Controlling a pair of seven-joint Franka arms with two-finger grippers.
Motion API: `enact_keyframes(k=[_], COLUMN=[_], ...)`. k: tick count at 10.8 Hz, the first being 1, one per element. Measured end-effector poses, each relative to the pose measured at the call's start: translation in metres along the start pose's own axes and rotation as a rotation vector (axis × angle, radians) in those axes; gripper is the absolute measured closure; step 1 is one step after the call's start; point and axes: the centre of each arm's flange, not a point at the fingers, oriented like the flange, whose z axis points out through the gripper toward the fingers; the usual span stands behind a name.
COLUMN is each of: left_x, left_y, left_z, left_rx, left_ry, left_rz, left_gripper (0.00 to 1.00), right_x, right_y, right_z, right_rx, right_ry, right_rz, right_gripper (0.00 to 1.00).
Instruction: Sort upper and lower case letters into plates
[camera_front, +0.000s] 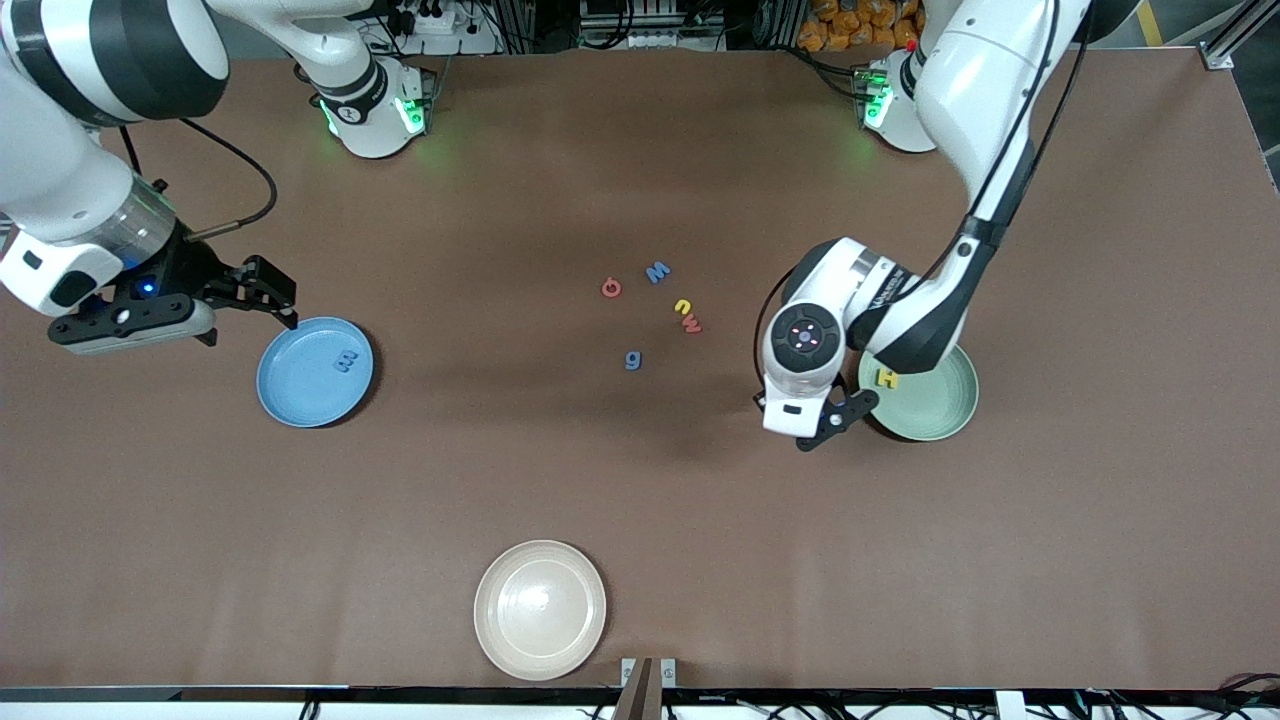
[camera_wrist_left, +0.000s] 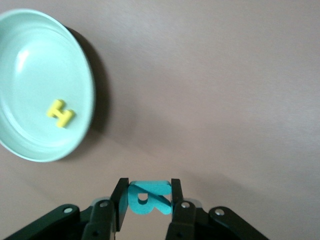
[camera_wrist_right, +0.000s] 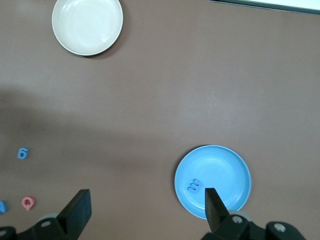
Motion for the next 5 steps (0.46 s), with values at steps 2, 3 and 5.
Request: enact_keyframes(k=[2,3,5], left_x=[0.006,0.01,0.021], left_y=[-0.023,-0.035,-0.064], left_z=[0.002,0.009,0.026], left_rx=[0.021,0.037,0.066], left_ry=[-0.011,-0.023,-0.055], left_rz=[0.055,0.087,0.157], left_gripper=[0.62,0.62,0.62], right_x=[-0.002,-0.005,-0.011], right_y=[-0.04,-0.064,-0.095], right_z=[0.002,0.003,0.006], right_rx=[0.009,0.014,0.021], right_ry=[-0.004,-0.008,-0.019], right_rz=[0.015,-0.001,-0.043], right_gripper=[0.0,0.0,0.0])
